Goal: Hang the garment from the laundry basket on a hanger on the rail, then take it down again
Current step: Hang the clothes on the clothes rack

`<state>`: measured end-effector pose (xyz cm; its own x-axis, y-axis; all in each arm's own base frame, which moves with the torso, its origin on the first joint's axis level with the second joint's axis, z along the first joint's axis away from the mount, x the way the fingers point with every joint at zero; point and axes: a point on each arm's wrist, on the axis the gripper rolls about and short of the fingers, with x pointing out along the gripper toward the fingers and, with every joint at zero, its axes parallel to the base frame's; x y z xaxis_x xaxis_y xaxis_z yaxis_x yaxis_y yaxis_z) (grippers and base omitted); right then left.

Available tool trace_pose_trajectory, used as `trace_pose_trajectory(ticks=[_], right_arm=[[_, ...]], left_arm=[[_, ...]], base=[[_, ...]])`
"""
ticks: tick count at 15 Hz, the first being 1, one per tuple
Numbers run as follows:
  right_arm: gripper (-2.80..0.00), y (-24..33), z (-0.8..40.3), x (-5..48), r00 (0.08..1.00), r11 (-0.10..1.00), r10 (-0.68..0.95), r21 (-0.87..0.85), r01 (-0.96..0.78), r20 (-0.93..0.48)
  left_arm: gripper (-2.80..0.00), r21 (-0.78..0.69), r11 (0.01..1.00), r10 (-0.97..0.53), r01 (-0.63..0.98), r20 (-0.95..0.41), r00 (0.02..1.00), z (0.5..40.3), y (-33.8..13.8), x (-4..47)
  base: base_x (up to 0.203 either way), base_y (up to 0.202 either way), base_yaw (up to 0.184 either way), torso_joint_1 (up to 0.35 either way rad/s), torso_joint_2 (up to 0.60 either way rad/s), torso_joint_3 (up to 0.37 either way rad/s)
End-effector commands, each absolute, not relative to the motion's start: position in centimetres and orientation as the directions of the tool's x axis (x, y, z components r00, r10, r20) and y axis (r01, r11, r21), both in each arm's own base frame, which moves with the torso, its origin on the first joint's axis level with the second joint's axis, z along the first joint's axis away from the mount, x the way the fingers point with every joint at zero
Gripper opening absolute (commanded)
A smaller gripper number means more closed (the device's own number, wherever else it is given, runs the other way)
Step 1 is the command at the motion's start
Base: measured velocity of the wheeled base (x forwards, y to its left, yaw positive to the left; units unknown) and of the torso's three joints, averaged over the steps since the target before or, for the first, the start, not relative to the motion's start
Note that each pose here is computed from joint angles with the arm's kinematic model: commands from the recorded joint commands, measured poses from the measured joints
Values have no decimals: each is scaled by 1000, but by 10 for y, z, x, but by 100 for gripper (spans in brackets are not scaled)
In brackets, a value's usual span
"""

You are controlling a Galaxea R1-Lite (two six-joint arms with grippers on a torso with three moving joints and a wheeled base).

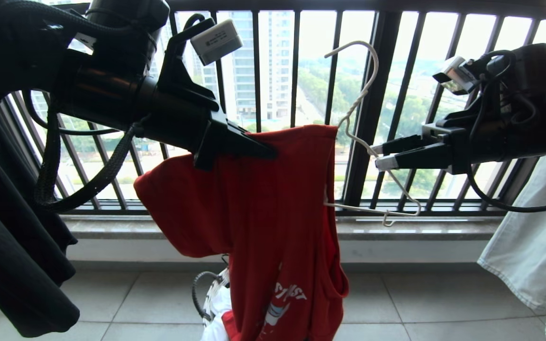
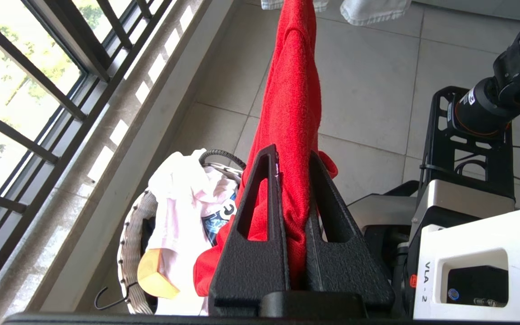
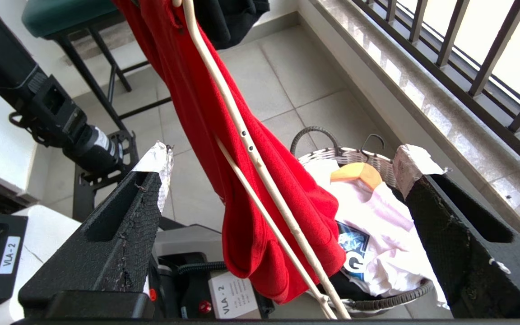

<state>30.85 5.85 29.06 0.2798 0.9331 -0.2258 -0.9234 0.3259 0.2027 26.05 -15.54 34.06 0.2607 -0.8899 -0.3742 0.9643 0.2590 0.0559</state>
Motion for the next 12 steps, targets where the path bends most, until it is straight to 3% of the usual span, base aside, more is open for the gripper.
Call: trace_pose_trajectory(ticks=[1,2,6,12], right_arm=[[0,57,302,313,294,344,933,272,-899,-207],[-280,54,305,316,307,356,930,288,-889,-203],[-280,52,308,315,341,396,915,312,-864,-217],[-280,47,326,270,429,505,859,601,-619,-279]], left_arm=[[-280,57,272,-888,961,-370,273,344,-146,253],[-280,55,285,-884,957,-371,285,343,-141,254],[-280,54,307,-876,950,-373,305,342,-137,259],[-280,-31,357,-867,933,-382,319,338,-130,262]], base=[[0,0,0,0,0,0],[0,0,0,0,0,0],[0,0,0,0,0,0],[0,0,0,0,0,0]])
